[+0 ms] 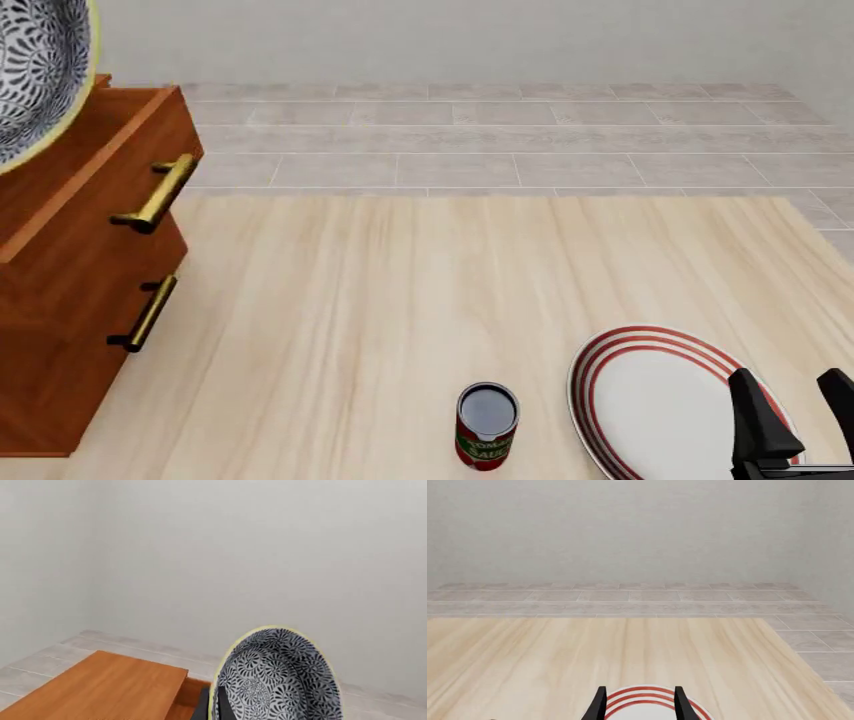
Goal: Put the bowl on top of the cabinet.
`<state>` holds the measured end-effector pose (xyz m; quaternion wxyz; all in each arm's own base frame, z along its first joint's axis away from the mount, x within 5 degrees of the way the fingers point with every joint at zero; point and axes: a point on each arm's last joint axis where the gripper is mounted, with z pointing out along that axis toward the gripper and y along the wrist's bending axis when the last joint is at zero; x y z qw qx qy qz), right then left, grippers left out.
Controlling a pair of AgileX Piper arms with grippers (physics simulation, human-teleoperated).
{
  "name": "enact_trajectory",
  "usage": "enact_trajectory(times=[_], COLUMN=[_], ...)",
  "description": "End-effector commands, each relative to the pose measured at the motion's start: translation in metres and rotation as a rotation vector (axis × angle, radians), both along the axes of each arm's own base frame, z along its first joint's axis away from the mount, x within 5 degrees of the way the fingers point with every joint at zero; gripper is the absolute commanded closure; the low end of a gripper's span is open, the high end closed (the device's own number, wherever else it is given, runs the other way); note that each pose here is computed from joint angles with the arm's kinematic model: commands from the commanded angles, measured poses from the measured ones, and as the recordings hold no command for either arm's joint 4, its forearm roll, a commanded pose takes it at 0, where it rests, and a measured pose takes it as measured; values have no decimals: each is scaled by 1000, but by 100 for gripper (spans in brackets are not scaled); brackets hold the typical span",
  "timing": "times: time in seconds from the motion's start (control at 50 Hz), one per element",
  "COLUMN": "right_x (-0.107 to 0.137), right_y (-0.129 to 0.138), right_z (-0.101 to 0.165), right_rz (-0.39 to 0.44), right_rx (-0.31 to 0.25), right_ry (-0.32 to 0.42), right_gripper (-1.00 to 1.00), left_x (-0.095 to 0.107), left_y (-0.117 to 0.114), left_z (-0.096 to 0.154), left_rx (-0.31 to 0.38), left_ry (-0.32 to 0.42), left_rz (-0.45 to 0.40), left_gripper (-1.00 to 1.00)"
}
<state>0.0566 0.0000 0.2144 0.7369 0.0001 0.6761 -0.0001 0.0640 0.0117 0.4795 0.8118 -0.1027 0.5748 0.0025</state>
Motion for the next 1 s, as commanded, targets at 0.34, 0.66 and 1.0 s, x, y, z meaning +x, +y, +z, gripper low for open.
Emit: enact_trajectory(times=[0.34, 0.66, 1.0], right_x=[0, 0, 0], right_y=[0, 0, 0], right_z=[0, 0, 0], right_rz=[0, 0, 0], right_rx=[0, 0, 0], right_ry=[0, 0, 0], right_gripper=[-100, -100, -100], left_x=[11, 21, 21], left_y=[21, 34, 44], left_z=[16, 21, 25], left_rx=[-268, -415, -488], left_ry=[18, 29, 13], left_rz=[160, 215, 290], left_gripper=[100, 100, 100])
